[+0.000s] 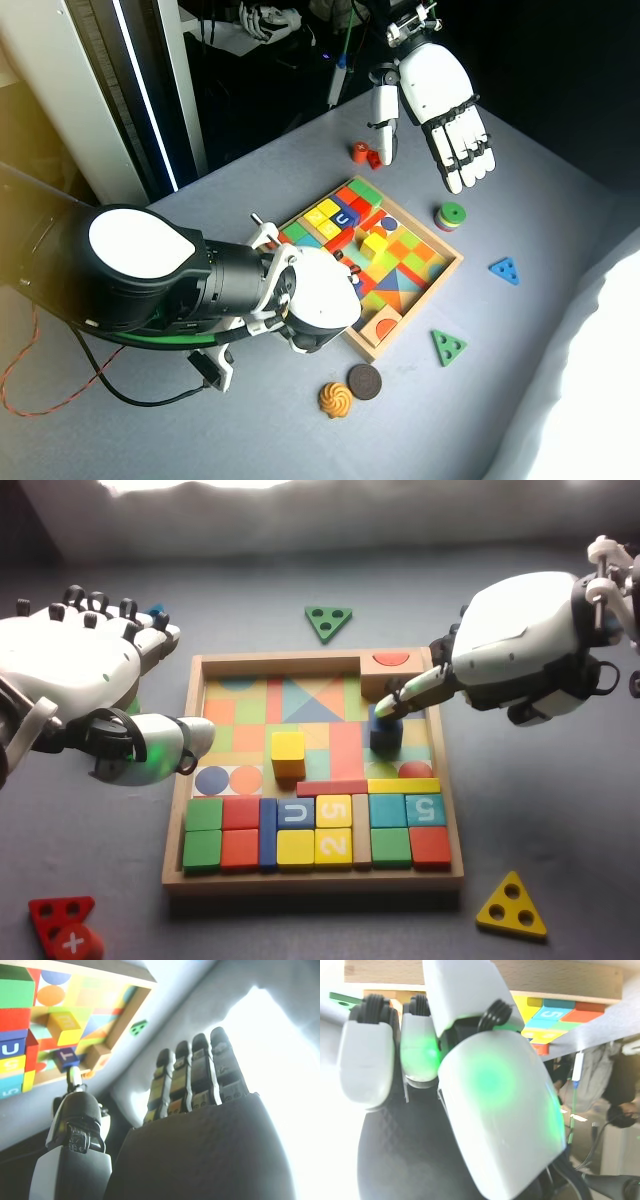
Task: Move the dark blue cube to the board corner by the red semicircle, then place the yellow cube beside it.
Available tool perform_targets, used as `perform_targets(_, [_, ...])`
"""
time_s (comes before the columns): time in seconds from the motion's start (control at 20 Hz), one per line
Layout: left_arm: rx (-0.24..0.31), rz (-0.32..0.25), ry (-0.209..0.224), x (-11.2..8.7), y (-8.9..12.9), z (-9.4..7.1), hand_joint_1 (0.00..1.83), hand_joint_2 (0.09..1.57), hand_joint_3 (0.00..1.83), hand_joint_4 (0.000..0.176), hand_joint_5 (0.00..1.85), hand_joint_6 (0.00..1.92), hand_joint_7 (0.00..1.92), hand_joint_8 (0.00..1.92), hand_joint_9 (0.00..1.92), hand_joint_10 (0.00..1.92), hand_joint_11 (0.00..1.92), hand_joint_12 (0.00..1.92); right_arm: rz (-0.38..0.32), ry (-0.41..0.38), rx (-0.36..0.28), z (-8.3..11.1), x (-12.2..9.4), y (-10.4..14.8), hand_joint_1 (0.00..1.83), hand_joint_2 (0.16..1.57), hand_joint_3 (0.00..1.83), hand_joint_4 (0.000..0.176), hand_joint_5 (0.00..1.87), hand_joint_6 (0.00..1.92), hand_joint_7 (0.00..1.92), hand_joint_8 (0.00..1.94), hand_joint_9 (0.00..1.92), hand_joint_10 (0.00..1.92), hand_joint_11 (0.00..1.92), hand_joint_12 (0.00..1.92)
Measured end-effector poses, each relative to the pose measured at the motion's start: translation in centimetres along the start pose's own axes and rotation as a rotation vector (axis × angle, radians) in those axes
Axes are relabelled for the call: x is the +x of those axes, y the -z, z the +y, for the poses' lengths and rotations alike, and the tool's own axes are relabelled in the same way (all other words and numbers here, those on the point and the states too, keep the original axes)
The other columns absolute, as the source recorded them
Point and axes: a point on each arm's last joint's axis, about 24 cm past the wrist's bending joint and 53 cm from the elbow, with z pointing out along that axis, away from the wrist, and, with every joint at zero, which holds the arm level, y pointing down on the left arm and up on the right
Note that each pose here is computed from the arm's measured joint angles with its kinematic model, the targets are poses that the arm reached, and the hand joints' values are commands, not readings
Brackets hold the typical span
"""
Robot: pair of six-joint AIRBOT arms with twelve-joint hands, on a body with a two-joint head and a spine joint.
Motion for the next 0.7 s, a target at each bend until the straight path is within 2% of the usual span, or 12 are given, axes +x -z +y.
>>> perform_targets(0.2, [0.000, 0.000, 0.000, 0.0, 0.0, 0.0, 0.00, 1.33, 0.00, 0.000, 0.06, 0.00, 0.06, 0.00, 0.02, 0.00, 0.00, 0.01, -0.015, -0.014, 0.040, -1.6, -0.5, 0.4, 1.83, 1.24, 0.00, 0.000, 0.27, 0.00, 1.44, 1.94, 1.58, 1.92, 1.65, 1.92])
perform_targets(0.3, [0.000, -0.001, 0.000, 0.0, 0.0, 0.0, 0.00, 1.33, 0.00, 0.000, 0.07, 0.01, 0.06, 0.00, 0.03, 0.00, 0.01, 0.02, -0.021, -0.016, 0.057, -2.3, -0.7, 0.5, 1.83, 1.24, 0.00, 0.008, 0.30, 0.01, 1.42, 1.94, 1.56, 1.92, 1.64, 1.92])
perform_targets(0.35, [0.000, -0.001, 0.000, 0.0, 0.0, 0.0, 0.00, 1.33, 0.00, 0.000, 0.06, 0.00, 0.06, 0.00, 0.02, 0.00, 0.00, 0.01, -0.022, -0.017, 0.061, -2.5, -0.8, 0.6, 1.83, 1.24, 0.00, 0.000, 0.29, 0.01, 1.43, 1.94, 1.56, 1.92, 1.62, 1.92])
perform_targets(0.7, [0.002, -0.005, 0.001, -0.2, 0.0, -0.1, 0.00, 1.33, 0.00, 0.000, 0.08, 0.01, 0.07, 0.01, 0.04, 0.01, 0.02, 0.02, -0.025, -0.019, 0.075, -3.3, -0.9, 1.0, 1.83, 1.25, 0.00, 0.000, 0.32, 0.01, 1.39, 1.94, 1.54, 1.92, 1.61, 1.92])
